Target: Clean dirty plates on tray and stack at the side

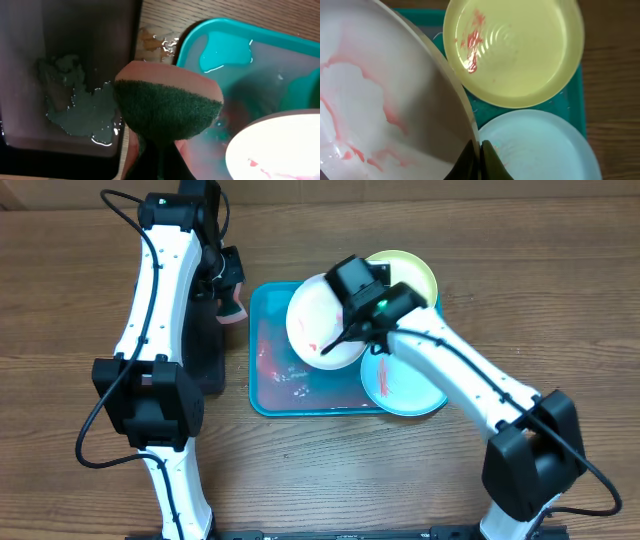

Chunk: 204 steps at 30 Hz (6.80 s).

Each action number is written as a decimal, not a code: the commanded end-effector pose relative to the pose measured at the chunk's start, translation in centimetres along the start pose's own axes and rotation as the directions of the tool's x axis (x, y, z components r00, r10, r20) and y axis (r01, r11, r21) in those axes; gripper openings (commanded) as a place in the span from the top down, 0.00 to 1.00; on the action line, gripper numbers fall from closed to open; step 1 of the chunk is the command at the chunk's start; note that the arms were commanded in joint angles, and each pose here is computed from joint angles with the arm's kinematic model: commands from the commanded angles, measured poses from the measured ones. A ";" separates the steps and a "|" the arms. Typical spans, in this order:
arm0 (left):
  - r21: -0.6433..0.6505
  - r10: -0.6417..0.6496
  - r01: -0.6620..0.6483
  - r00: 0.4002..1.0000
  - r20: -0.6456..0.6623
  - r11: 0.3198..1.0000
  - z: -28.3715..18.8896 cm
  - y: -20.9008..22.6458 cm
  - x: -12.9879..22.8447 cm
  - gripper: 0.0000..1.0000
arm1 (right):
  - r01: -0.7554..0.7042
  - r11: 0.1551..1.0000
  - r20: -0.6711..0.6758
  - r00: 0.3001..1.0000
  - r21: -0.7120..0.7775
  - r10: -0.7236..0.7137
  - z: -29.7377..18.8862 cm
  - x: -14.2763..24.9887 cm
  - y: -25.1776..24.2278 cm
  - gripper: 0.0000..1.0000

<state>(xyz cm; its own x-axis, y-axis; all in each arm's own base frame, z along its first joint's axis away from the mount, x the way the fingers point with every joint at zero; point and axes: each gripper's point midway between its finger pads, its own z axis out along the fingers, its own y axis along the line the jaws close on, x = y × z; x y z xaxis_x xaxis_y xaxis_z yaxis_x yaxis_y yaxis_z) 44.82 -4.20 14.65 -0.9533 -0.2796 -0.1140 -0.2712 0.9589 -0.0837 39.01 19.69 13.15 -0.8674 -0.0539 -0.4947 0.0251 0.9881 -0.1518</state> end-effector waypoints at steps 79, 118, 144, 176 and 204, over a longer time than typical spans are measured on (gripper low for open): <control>0.019 0.051 -0.052 0.999 0.012 0.998 0.0 -1.7 0.1 0.96 | 0.072 0.837 -0.126 0.978 -0.542 -0.166 9.1 3.7 4.9 0.59; -0.009 0.189 -0.189 0.982 -0.029 0.982 8.7 -6.8 4.7 0.96 | -0.426 0.848 -0.379 0.876 -0.315 0.299 10.3 6.3 7.1 0.96; 0.272 0.435 -0.415 0.900 -0.013 0.868 12.1 -11.3 7.7 0.96 | -0.403 0.860 -0.378 0.884 -0.314 0.277 10.4 6.5 6.8 0.96; 0.059 0.277 -0.284 0.955 0.109 0.957 12.6 -10.8 4.5 0.96 | -0.383 0.866 -0.373 0.892 -0.320 0.256 10.4 6.6 6.7 0.96; 0.068 0.360 -0.366 0.929 0.086 0.928 12.6 -11.0 5.3 0.96 | -0.382 0.869 -0.380 0.889 -0.314 0.254 10.4 6.8 6.6 0.96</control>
<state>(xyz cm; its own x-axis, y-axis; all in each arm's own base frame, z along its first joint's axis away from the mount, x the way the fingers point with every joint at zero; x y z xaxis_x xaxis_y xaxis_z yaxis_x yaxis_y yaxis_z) 43.30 -18.66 2.97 -0.9755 0.1246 -0.1814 0.1637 0.9616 -0.2201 38.38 25.01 0.69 -0.9561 0.2483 -0.1558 0.1800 0.9168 0.3564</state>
